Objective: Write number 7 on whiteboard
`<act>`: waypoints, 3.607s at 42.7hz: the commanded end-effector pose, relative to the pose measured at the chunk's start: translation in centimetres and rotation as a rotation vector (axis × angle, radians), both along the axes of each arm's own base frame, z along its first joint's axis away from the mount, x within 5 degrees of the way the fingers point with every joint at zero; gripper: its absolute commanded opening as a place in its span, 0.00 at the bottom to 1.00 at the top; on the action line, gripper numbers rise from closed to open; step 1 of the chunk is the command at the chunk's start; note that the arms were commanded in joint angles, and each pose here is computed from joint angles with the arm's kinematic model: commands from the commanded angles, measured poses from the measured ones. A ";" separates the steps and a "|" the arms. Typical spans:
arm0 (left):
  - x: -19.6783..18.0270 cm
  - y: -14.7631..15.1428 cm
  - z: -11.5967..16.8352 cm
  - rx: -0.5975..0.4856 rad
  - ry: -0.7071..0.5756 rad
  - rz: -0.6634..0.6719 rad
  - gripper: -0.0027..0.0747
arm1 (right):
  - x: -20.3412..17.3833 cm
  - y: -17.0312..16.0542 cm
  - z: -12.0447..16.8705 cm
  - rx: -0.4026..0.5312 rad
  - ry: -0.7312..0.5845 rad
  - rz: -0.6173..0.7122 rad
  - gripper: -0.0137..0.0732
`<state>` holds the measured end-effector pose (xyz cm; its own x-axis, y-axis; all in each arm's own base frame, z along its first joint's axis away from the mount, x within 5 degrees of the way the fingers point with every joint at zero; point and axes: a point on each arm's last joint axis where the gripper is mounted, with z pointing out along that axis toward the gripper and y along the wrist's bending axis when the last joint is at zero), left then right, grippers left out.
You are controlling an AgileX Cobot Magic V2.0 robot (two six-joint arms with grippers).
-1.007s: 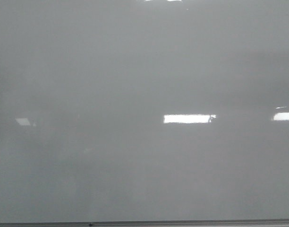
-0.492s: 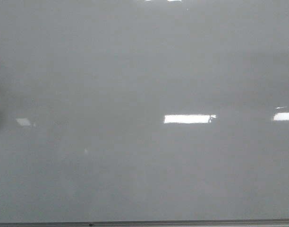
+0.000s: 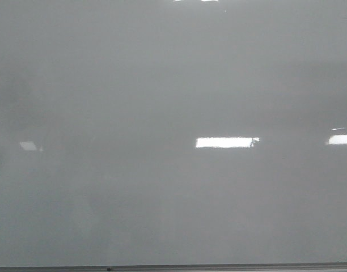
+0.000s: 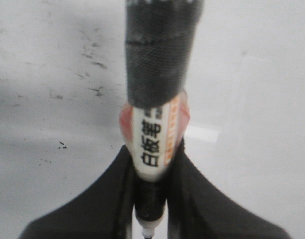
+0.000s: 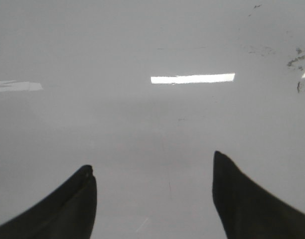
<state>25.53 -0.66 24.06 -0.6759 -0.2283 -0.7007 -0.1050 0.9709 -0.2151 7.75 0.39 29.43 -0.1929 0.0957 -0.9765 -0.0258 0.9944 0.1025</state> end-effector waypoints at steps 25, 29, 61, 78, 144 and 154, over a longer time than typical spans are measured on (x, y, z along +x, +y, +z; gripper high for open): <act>-7.6 -10.9 5.8 0.440 -0.004 -1.078 0.01 | 3.6 4.9 3.7 -0.116 0.238 0.487 0.75; -8.8 -12.1 6.4 0.451 -0.065 -1.143 0.01 | 3.8 6.6 3.8 -0.184 0.311 0.665 0.75; -13.4 -13.6 9.5 0.415 -0.315 -1.287 0.01 | 8.5 21.8 8.2 -0.333 0.280 1.426 0.75; -13.3 -13.6 9.7 0.413 -0.335 -1.277 0.01 | 9.3 23.5 8.6 -0.342 0.282 1.467 0.65; -22.5 -3.7 7.7 0.192 -0.855 -0.996 0.01 | 17.1 16.2 4.5 -0.049 0.174 0.757 0.09; -22.5 -3.7 7.7 0.192 -0.855 -0.996 0.01 | 23.1 19.9 5.3 -0.035 0.165 0.793 0.09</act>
<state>2.96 -4.34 30.30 0.1375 0.3373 -0.9313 0.7789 0.5441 0.3120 29.95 19.78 32.38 -0.3858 -0.2095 -0.8985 -0.7066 0.6933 0.1417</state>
